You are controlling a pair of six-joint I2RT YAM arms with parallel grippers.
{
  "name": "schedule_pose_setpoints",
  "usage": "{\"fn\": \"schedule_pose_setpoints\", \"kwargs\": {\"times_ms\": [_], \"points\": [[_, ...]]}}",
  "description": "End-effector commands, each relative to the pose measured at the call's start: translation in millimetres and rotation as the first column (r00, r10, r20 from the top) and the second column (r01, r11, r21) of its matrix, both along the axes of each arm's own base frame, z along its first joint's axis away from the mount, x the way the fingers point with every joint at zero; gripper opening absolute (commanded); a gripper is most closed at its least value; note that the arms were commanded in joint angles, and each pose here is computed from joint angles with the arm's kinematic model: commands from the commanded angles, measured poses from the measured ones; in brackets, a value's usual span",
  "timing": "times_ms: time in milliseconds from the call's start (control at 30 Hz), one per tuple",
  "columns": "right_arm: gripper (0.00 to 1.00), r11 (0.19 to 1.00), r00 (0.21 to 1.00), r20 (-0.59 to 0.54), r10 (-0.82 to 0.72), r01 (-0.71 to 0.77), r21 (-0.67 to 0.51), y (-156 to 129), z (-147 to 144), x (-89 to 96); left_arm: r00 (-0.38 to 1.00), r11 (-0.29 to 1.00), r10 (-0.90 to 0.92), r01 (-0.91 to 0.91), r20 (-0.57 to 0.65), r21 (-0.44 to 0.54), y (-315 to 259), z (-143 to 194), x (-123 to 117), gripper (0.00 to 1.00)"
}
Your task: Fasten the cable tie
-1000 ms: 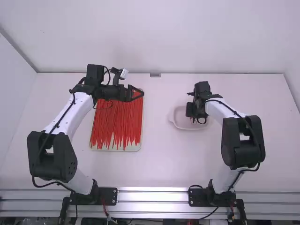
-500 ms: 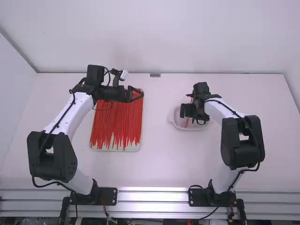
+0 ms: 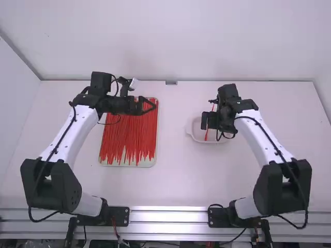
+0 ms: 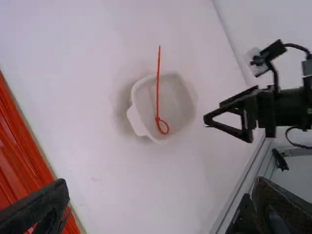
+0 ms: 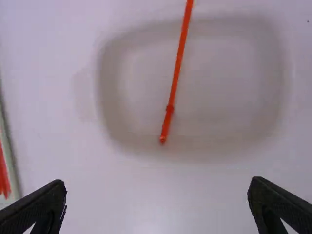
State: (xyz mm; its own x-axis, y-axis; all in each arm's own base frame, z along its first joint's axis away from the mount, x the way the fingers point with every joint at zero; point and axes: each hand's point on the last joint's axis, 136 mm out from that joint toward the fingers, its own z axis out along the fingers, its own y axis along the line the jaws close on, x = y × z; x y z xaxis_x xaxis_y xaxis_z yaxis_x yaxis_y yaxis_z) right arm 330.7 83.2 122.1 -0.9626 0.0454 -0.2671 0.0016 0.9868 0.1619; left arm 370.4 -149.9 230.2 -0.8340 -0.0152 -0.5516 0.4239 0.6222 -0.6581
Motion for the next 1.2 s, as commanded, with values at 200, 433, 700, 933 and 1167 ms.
{"fn": "schedule_pose_setpoints", "kwargs": {"times_ms": [200, 433, 700, 933, 1167], "points": [[0.93, 0.997, 0.994, 0.111, -0.012, 0.021, -0.08, -30.7, 16.5, 3.2, 0.989, 0.996, 0.059, -0.067, 0.137, 0.055, 25.0, 16.1, 4.1, 0.93], [0.84, 0.993, 0.977, 0.21, -0.016, 0.04, -0.109, -63.1, 22.6, 3.0, 0.96, 0.984, 0.087, -0.124, 0.265, 0.13, 36.7, 17.8, 0.5, 0.83], [0.69, 0.989, 0.937, 0.348, 0.006, 0.046, -0.14, -80.5, 31.0, -2.9, 0.899, 0.949, 0.162, -0.256, 0.407, 0.186, 56.0, 22.4, -5.7, 0.69], [0.56, 0.989, 0.881, 0.473, 0.006, 0.064, -0.132, -80.5, 38.1, -10.2, 0.811, 0.897, 0.233, -0.393, 0.537, 0.204, 76.5, 29.0, -13.8, 0.55], [0.4, 0.989, 0.796, 0.605, 0.006, 0.084, -0.12, -80.5, 45.0, -19.7, 0.686, 0.816, 0.308, -0.547, 0.659, 0.187, 101.8, 34.3, -27.9, 0.4]]}}
